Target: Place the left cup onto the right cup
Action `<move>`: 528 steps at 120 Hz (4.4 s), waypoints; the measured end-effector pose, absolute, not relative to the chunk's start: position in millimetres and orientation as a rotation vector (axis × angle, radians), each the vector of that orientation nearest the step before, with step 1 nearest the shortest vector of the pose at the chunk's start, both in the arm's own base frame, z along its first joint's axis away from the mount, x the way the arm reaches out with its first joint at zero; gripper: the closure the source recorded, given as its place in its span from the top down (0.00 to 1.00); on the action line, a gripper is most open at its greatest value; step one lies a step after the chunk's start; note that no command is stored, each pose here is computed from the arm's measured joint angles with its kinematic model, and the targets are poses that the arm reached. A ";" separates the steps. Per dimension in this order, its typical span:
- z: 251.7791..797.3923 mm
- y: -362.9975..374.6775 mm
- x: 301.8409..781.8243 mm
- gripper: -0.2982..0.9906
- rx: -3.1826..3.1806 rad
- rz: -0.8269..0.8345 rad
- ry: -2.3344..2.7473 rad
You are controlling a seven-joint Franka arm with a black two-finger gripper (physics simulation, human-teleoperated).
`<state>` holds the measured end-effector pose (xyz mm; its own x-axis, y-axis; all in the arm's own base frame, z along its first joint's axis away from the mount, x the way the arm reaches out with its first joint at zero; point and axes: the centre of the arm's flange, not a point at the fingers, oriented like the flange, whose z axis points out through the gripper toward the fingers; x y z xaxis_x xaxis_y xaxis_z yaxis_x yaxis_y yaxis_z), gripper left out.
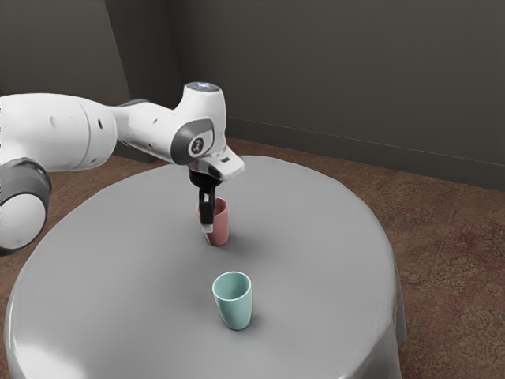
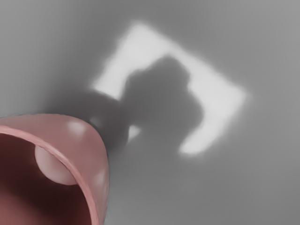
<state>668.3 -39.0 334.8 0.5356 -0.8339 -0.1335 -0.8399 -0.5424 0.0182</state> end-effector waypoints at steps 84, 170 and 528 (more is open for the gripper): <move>321.0 -38.5 676.1 0.25 -2.626 0.179 1.507; 364.1 -44.8 675.1 0.16 -2.568 0.103 1.511; 436.9 -226.7 507.9 0.16 -2.697 0.121 1.496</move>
